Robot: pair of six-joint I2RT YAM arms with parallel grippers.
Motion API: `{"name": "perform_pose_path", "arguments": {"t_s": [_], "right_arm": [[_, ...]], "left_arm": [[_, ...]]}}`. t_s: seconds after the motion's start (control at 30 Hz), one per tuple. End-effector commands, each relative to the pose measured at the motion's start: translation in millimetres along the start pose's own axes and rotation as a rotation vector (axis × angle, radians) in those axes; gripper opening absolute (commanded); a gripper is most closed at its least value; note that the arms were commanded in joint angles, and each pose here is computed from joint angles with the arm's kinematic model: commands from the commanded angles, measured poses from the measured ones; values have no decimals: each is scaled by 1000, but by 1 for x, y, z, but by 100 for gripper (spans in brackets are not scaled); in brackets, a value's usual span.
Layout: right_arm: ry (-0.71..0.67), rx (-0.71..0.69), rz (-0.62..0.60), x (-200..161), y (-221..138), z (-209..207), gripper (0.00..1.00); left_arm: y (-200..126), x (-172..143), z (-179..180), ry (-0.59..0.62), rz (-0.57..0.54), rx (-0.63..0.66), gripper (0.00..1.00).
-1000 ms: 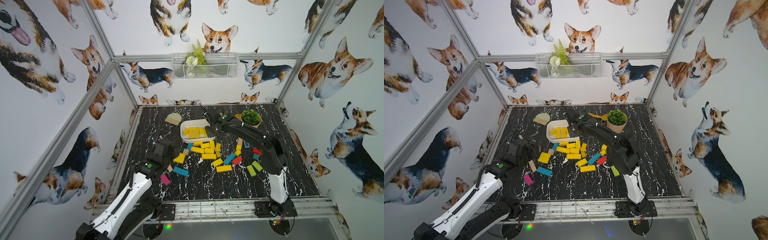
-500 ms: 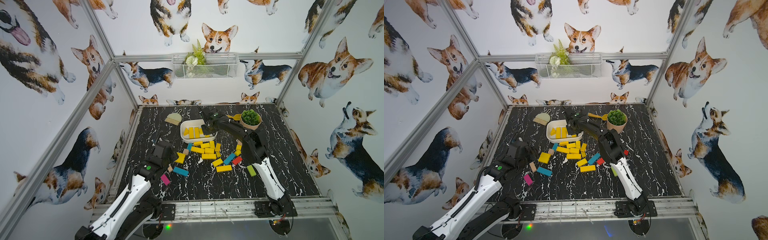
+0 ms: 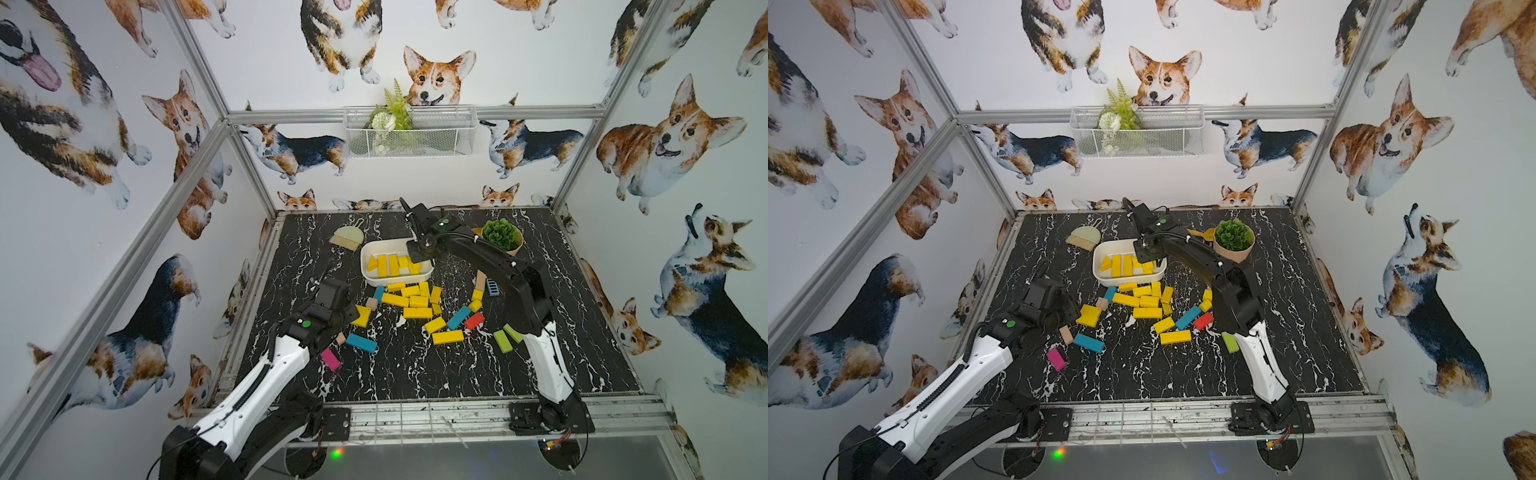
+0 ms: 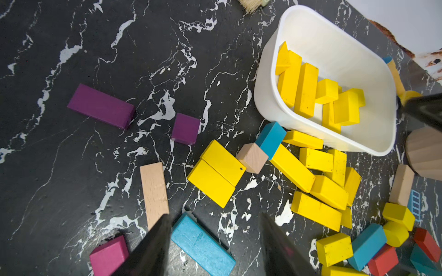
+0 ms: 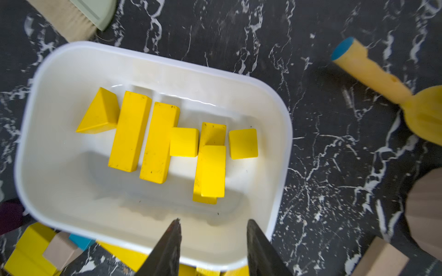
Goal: Pick out the yellow building blocks
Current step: Place the building block in the storage box, then pick up the building block from the center of the board.
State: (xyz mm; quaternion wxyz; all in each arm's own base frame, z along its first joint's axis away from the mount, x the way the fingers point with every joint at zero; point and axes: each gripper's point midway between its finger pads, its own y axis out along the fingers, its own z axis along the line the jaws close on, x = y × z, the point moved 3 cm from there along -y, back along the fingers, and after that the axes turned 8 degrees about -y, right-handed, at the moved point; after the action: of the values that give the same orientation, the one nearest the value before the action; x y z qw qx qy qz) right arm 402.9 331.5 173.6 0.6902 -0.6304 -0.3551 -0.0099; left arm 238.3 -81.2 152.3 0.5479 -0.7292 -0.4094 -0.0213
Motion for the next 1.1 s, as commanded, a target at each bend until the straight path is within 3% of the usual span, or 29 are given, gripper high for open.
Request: {"name": "perform_pose_path", "arguments": {"t_s": [0.0, 0.23, 0.37, 0.57, 0.8, 1.07], "right_arm": [[-24, 15, -56, -4, -29, 2, 47], [-91, 94, -9, -84, -59, 23, 47], [-228, 89, 80, -140, -66, 33, 47], [-502, 190, 245, -207, -77, 51, 53], [-599, 164, 392, -240, -49, 50, 58], [-676, 124, 447, -249, -23, 52, 60]], "left_arm": [[4, 3, -5, 10, -2, -5, 62], [18, 3, -14, 39, 24, 0, 62], [20, 11, -20, 65, 6, 5, 62], [21, 25, -32, 79, -23, -10, 62], [16, 26, -35, 68, -21, -40, 62], [9, 22, -29, 52, -26, -60, 62]]}}
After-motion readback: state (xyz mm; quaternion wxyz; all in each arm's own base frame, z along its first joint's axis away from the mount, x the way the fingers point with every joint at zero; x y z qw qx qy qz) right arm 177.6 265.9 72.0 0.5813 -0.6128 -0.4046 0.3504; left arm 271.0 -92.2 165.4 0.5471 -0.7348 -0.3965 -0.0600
